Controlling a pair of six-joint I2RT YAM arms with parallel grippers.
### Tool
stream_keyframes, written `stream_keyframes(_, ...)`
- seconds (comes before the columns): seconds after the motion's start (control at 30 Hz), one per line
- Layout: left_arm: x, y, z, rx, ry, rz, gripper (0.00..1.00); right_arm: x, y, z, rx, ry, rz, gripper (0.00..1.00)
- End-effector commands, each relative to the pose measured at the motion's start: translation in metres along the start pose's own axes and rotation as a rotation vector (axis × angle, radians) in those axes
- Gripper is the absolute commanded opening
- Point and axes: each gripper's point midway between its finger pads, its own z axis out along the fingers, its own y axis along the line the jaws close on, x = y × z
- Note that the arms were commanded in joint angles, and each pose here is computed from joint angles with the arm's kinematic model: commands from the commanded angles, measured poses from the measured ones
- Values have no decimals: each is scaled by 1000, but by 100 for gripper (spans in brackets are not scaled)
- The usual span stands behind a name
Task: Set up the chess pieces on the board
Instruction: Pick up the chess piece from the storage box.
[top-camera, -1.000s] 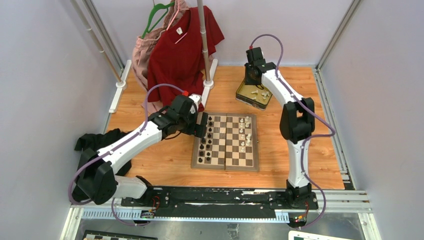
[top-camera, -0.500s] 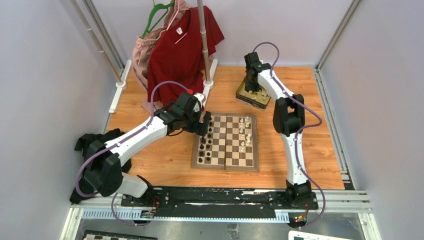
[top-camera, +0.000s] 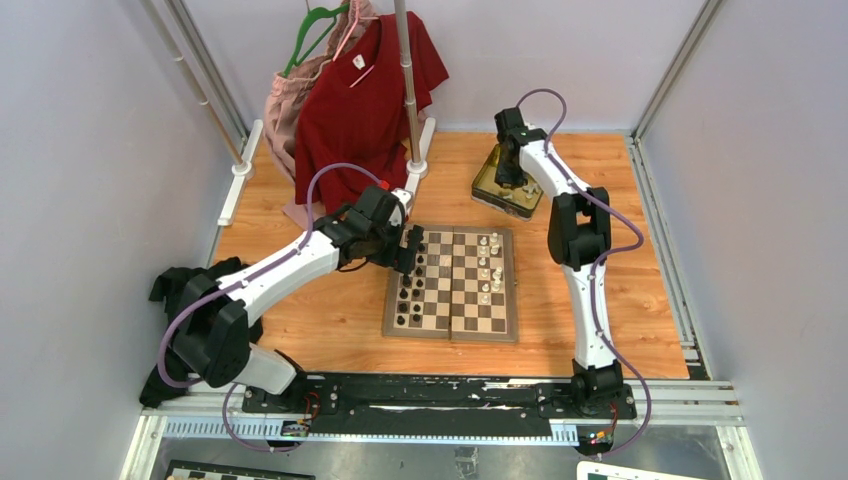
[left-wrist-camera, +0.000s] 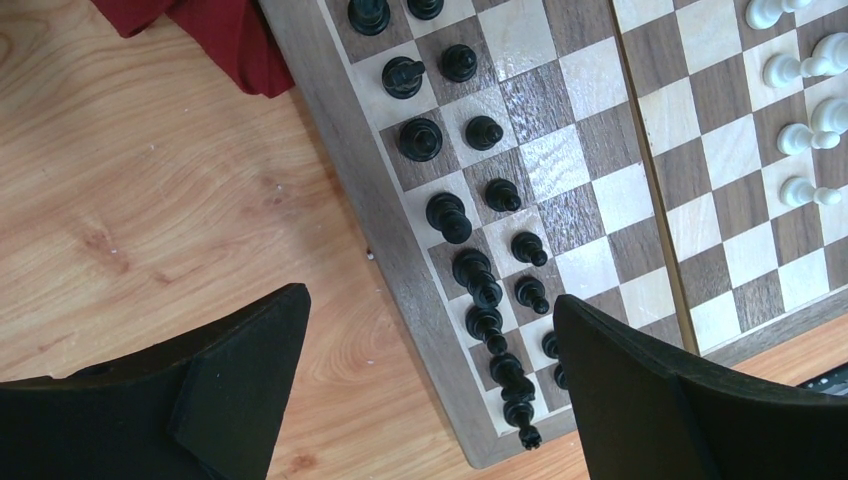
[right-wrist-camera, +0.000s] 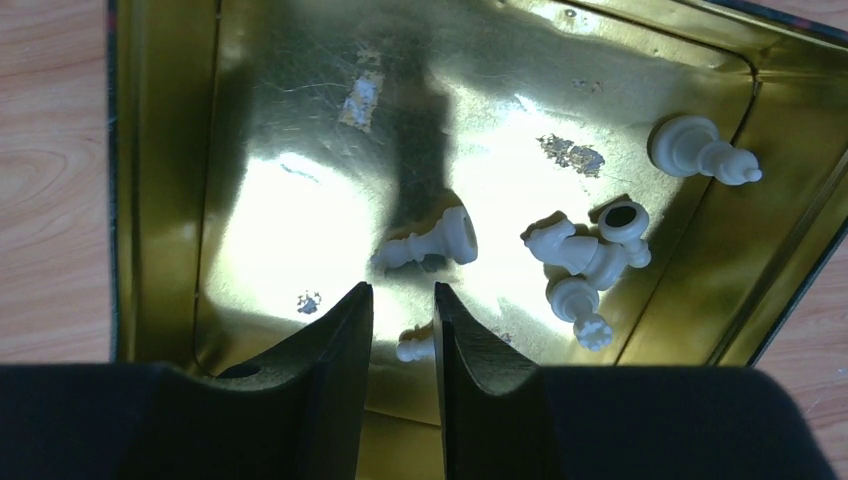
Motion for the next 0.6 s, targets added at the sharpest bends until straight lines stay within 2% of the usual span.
stream_keyframes(0.0,-13,-2,0,7,-24,17,98,6,-18,16,54,34,56,33)
stream_keyframes(0.57,-14,-1,7,0,-8,23,98,-14,-42,26,96,-1,82,36)
